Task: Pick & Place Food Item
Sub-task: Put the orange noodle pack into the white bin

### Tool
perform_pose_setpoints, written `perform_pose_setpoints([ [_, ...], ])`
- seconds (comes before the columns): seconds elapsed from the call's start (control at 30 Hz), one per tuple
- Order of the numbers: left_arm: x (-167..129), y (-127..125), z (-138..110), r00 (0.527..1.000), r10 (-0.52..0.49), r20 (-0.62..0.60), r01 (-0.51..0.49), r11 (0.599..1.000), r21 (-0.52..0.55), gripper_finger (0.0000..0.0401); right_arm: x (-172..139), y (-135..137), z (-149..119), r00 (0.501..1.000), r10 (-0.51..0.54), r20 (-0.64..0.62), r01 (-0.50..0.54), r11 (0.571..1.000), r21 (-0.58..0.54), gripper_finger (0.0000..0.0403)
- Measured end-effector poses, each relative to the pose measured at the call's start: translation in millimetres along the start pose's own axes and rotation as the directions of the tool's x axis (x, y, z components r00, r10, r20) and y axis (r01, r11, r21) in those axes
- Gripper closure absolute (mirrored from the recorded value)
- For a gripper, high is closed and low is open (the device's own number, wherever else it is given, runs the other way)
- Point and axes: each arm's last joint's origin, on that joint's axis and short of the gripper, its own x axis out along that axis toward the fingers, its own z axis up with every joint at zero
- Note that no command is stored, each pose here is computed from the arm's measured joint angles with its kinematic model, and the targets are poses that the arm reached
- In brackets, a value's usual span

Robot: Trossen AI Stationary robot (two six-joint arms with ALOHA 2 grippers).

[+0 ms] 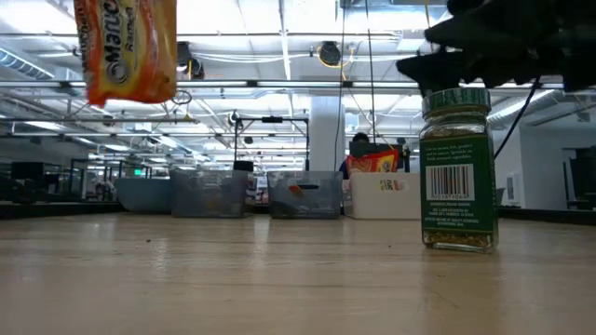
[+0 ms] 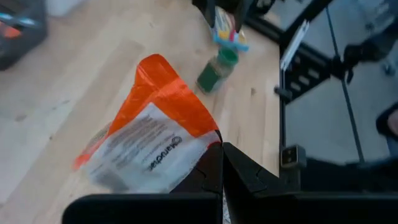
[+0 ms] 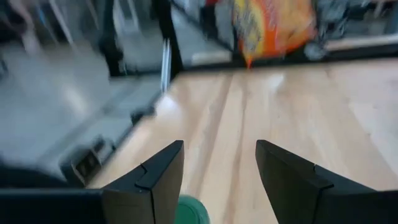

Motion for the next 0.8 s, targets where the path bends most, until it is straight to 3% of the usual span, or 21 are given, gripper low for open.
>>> perform_pose_setpoints([
  [0.1,14.0,2.5,7.4,0.997,-0.019,-0.070,0.021,0.999,0.034,0.0401,17.6,-3.5,17.0,0.990,-0.004,-0.139,-0.005,0.998,-0.064,0.0209],
  [0.2,31.1,4.4,13.8,0.989,-0.035,-0.145,0.047,0.996,0.080,0.0401,29.1,-7.6,38.6,0.980,-0.026,-0.199,-0.005,0.988,-0.153,0.0209],
  [0.3,43.8,3.9,21.1,0.976,-0.069,-0.207,0.097,0.987,0.127,0.0401,35.2,-12.7,58.4,0.984,-0.045,-0.172,-0.001,0.966,-0.260,0.0209],
  [0.4,50.8,1.8,30.7,0.965,-0.112,-0.239,0.155,0.973,0.172,0.0401,37.8,-19.0,75.0,0.989,0.017,-0.146,-0.065,0.941,-0.332,0.0209],
  [0.5,55.7,-0.6,41.6,0.950,-0.150,-0.272,0.210,0.956,0.204,0.0401,39.7,-25.1,91.6,0.986,0.083,-0.147,-0.132,0.923,-0.362,0.0209],
  [0.6,57.7,-3.3,53.4,0.941,-0.172,-0.291,0.246,0.939,0.241,0.0401,40.1,-32.5,103.2,0.983,0.065,-0.171,-0.126,0.918,-0.375,0.0209],
  [0.8,66.0,2.3,69.8,0.930,-0.082,-0.358,0.205,0.925,0.320,0.0401,47.2,-42.7,117.7,0.981,0.131,-0.141,-0.177,0.902,-0.394,0.0209],
])
